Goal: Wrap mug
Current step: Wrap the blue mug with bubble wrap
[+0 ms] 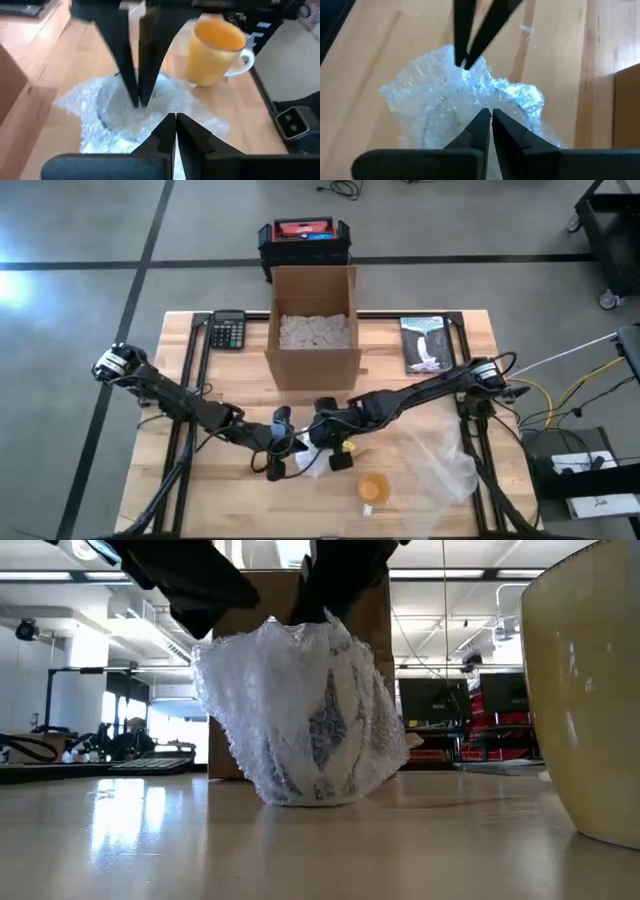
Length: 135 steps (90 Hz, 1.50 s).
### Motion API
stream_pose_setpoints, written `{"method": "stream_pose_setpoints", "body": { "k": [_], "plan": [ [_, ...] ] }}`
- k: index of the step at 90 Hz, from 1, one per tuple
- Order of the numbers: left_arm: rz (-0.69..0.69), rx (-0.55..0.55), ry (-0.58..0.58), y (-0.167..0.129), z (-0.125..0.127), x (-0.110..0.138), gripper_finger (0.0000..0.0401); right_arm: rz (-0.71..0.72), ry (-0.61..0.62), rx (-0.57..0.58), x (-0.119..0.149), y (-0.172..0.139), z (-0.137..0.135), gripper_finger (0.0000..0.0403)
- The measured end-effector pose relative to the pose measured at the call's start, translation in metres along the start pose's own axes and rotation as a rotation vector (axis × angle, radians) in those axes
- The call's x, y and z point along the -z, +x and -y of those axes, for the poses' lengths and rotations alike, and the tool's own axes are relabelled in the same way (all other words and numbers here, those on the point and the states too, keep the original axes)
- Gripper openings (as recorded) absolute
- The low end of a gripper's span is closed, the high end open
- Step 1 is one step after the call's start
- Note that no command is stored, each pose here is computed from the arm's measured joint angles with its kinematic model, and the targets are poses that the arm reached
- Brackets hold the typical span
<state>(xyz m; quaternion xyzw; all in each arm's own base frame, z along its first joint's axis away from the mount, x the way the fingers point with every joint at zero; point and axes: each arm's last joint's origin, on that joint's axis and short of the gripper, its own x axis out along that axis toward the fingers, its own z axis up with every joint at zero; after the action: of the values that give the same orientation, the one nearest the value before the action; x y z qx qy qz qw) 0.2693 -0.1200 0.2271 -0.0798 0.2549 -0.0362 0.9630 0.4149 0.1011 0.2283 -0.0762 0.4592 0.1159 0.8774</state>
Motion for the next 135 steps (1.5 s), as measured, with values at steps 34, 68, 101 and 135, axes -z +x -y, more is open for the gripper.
{"method": "stream_pose_setpoints", "body": {
  "k": [34, 68, 101, 135],
  "plan": [
    [-0.055, -0.017, -0.011, 0.0, -0.001, 0.006, 0.0, -0.051, 0.02, -0.013, 0.01, 0.043, -0.003, 0.0007],
    [-0.138, -0.033, -0.028, -0.002, -0.002, 0.015, 0.0, -0.183, 0.028, -0.044, 0.032, 0.08, -0.004, 0.0007],
    [-0.189, -0.003, -0.002, 0.017, -0.002, 0.036, 0.0, -0.155, 0.023, -0.035, 0.02, 0.072, -0.003, 0.0007],
    [-0.057, 0.01, 0.047, 0.023, 0.004, 0.023, 0.0, -0.142, 0.016, -0.034, 0.017, 0.072, -0.003, 0.0007]
  ]
}}
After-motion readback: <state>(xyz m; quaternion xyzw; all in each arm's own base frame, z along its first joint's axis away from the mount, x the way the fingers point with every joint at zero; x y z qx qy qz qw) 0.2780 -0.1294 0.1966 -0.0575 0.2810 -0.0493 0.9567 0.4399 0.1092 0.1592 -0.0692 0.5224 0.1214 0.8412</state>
